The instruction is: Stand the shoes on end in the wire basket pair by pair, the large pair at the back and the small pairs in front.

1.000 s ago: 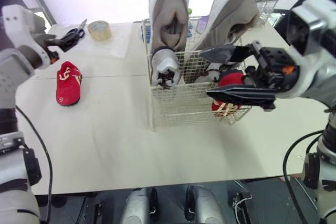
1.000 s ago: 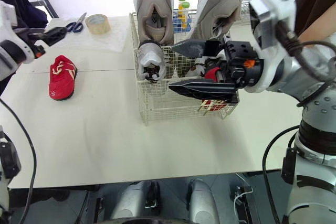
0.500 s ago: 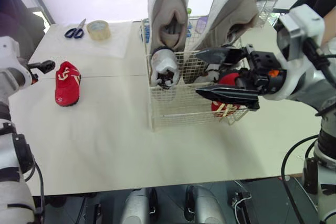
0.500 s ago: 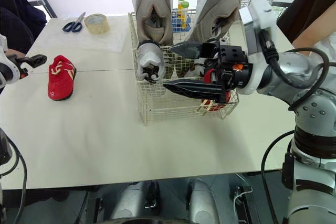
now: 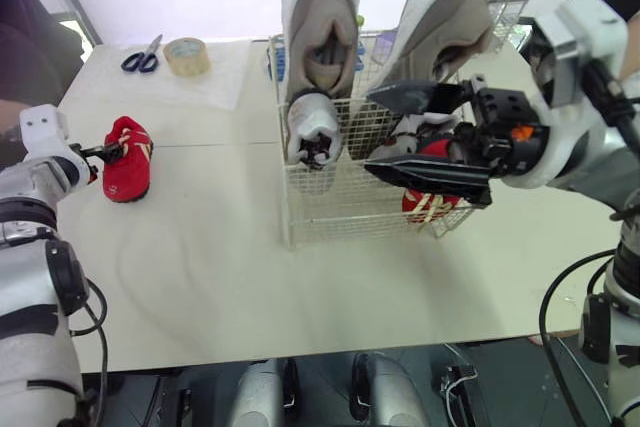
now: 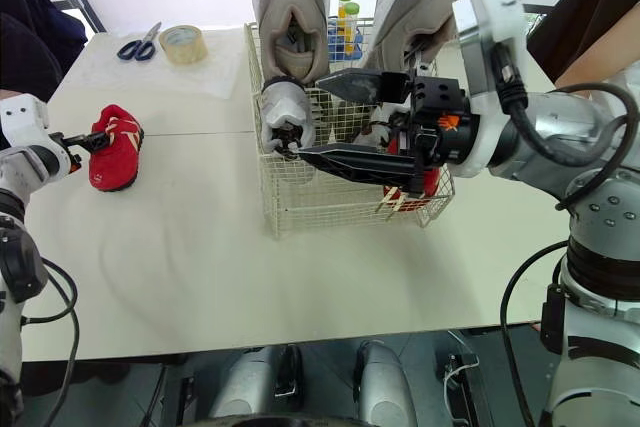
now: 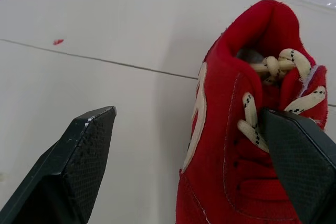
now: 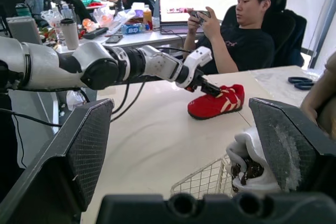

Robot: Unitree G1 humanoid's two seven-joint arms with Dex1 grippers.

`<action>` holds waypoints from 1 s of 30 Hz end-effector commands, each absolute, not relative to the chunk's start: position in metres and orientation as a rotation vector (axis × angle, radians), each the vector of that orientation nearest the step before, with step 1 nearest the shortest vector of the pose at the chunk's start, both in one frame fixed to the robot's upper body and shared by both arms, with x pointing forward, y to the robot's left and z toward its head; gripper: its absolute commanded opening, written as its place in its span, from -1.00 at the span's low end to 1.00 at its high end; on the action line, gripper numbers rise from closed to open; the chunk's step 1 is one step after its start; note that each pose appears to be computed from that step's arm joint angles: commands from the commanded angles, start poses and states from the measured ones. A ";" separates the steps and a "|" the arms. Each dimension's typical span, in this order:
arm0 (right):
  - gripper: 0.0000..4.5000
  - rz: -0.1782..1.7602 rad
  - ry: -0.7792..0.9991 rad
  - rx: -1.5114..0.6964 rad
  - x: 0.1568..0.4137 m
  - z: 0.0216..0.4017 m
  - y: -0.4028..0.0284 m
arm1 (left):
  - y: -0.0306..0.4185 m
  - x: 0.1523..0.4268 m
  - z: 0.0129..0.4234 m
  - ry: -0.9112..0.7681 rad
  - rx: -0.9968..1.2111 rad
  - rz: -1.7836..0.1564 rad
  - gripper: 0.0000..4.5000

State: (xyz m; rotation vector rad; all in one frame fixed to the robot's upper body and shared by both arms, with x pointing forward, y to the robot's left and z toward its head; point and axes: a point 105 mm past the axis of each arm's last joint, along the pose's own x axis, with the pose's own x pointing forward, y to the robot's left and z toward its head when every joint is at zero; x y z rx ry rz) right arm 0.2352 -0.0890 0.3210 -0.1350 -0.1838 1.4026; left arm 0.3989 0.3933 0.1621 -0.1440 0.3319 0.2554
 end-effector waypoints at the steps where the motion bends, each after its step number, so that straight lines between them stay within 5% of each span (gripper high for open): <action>1: 0.98 1.399 -0.221 -0.163 0.229 0.330 -0.091 | 0.395 0.401 0.167 0.303 -0.154 0.293 1.00; 5: 1.00 1.388 -0.218 -0.169 0.230 0.330 -0.090 | 0.393 0.402 0.157 0.321 -0.170 0.319 0.61; 12: 1.00 1.377 -0.215 -0.171 0.232 0.330 -0.091 | 0.387 0.405 0.154 0.321 -0.196 0.328 -0.90; 23: 1.00 1.365 -0.204 -0.174 0.234 0.329 -0.094 | 0.357 0.418 0.174 0.314 -0.190 0.109 -0.95; 30: 1.00 1.382 -0.179 -0.162 0.234 0.322 -0.096 | 0.336 0.394 0.172 0.408 -0.246 0.081 -0.95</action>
